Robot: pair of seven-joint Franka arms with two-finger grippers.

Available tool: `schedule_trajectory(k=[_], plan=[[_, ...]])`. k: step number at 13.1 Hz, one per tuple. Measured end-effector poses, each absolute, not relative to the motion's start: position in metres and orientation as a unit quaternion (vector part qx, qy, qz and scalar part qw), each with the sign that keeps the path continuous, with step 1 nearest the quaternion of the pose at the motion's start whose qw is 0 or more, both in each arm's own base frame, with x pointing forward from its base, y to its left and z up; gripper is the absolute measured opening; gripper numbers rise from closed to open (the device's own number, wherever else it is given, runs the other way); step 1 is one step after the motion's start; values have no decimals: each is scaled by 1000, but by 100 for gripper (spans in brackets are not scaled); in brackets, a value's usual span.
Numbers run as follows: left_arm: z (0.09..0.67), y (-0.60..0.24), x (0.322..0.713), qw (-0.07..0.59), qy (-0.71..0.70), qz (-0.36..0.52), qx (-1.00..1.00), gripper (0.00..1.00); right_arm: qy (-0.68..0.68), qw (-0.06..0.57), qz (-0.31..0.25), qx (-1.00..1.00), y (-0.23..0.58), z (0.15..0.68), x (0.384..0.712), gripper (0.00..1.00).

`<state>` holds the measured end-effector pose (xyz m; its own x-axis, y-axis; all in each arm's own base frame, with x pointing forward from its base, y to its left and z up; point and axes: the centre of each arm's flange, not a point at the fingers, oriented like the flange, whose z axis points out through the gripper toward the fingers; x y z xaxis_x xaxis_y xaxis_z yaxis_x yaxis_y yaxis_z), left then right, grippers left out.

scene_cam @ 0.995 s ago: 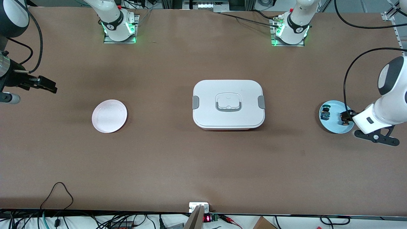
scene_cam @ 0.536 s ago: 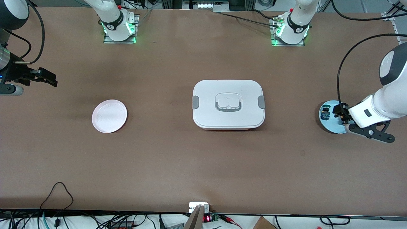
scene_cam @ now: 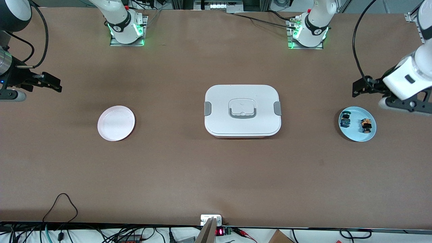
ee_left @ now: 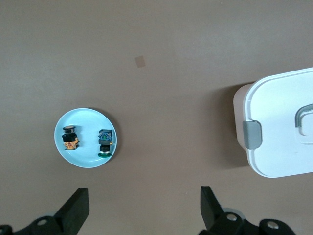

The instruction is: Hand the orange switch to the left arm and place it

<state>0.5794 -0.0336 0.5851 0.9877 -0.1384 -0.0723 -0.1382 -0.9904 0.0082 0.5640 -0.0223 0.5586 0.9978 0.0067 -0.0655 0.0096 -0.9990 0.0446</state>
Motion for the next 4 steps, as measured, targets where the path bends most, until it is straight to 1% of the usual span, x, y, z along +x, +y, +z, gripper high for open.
schedule_trajectory(k=[2, 4], plan=[[574, -29, 564, -3, -63, -31, 998, 100, 3, 21, -34, 999, -22, 558, 564, 100], [565, -25, 557, -5, -59, -34, 998, 100, 3, 21, -34, 999, -23, 559, 563, 100]])
